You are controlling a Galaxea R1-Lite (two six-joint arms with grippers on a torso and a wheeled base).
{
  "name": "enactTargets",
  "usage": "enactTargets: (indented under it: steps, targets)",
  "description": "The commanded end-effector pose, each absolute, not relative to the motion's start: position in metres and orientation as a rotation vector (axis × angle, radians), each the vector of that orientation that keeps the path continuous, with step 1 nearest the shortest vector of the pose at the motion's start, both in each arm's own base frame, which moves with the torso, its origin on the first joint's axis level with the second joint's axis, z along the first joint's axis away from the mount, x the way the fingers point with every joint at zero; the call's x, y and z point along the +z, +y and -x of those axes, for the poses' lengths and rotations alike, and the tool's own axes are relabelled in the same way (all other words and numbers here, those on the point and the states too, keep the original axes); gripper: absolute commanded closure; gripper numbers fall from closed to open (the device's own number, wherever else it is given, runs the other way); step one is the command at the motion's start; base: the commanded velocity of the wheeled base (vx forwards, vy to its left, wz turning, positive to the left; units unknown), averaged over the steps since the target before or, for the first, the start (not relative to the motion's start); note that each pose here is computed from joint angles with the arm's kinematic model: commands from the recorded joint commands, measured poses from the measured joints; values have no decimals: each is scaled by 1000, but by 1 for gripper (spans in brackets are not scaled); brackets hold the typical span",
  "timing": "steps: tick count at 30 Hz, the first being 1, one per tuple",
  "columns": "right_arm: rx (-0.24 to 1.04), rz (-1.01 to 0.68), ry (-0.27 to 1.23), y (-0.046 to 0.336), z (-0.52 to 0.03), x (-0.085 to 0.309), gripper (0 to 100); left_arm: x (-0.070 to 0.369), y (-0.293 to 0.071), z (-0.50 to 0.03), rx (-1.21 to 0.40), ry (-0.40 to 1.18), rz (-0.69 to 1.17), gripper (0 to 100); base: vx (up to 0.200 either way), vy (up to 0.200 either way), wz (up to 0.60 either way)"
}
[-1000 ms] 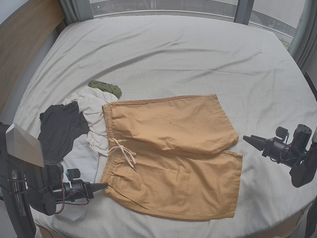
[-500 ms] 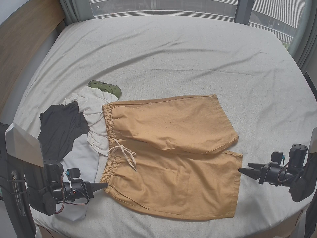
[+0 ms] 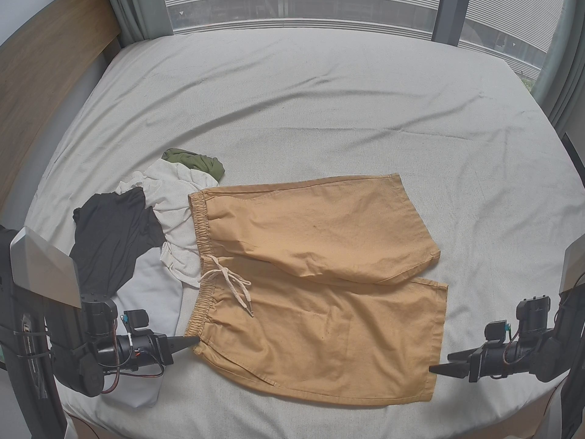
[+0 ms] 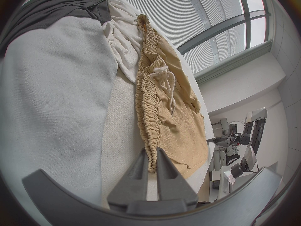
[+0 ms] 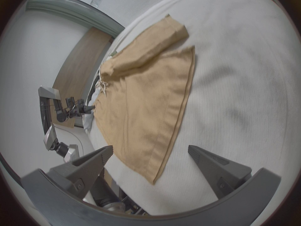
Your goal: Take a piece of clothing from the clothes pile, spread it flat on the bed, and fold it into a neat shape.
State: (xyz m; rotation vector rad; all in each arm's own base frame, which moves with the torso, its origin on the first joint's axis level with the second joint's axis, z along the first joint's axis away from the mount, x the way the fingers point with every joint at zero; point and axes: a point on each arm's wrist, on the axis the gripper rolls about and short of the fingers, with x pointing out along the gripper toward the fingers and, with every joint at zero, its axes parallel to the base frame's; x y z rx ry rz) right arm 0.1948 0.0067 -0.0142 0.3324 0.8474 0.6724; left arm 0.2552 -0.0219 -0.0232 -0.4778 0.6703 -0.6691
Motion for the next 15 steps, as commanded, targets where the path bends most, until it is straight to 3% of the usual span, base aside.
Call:
enactTargets:
  steps: [1, 15]
  targets:
    - [691, -336, 911, 11, -185, -16, 0, -24, -22, -255, -669, 673, 479, 100, 0, 0, 0]
    - [721, -351, 1011, 19, -181, -31, 0, -24, -22, -254, -668, 673, 477, 100, 0, 0, 0]
